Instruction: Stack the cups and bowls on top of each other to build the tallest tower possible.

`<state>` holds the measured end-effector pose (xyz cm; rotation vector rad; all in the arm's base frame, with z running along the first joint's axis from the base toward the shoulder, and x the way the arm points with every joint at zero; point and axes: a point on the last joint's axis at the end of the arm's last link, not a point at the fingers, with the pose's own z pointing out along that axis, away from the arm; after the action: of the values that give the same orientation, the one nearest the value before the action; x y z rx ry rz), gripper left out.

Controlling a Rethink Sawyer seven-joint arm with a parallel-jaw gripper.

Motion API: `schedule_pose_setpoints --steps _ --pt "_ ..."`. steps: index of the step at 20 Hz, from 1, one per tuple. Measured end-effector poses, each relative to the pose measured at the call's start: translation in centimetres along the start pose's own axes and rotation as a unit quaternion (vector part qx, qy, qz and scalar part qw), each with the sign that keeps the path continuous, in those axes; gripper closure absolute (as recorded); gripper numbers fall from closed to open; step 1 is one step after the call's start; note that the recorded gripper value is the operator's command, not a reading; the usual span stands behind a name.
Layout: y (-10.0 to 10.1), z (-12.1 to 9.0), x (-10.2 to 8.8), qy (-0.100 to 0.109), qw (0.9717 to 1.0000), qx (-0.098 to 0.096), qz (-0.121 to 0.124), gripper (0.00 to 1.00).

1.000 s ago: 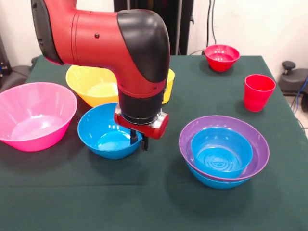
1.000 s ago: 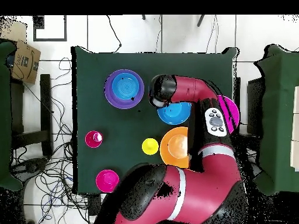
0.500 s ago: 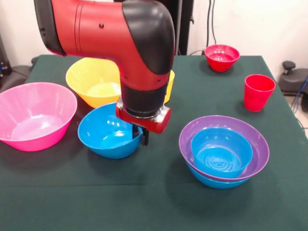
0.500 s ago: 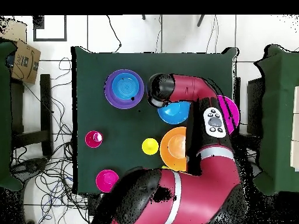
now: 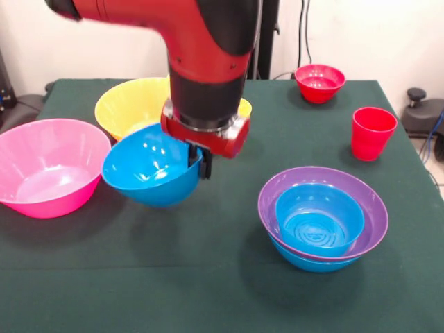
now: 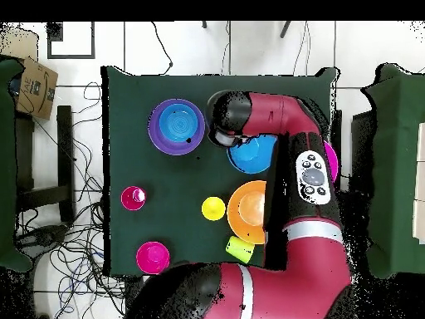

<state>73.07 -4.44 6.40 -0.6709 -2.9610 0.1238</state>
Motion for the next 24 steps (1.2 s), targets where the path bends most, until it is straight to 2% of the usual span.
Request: schedule_pose_setpoints --steps 5,10,19,21,24 --pt "0.2 -3.3 -0.2 -0.002 1.0 0.001 0.002 1.0" --pt "1.5 -5.6 0.1 -0.007 1.0 -0.004 -0.002 1.0" --pt "6.5 -7.9 2.4 0.011 0.9995 -0.004 -0.029 1.0" --pt "8.6 -8.6 3.0 0.014 0.9992 -0.006 -0.038 1.0" --pt "9.7 -9.2 3.3 0.016 0.9989 -0.007 -0.043 1.0"
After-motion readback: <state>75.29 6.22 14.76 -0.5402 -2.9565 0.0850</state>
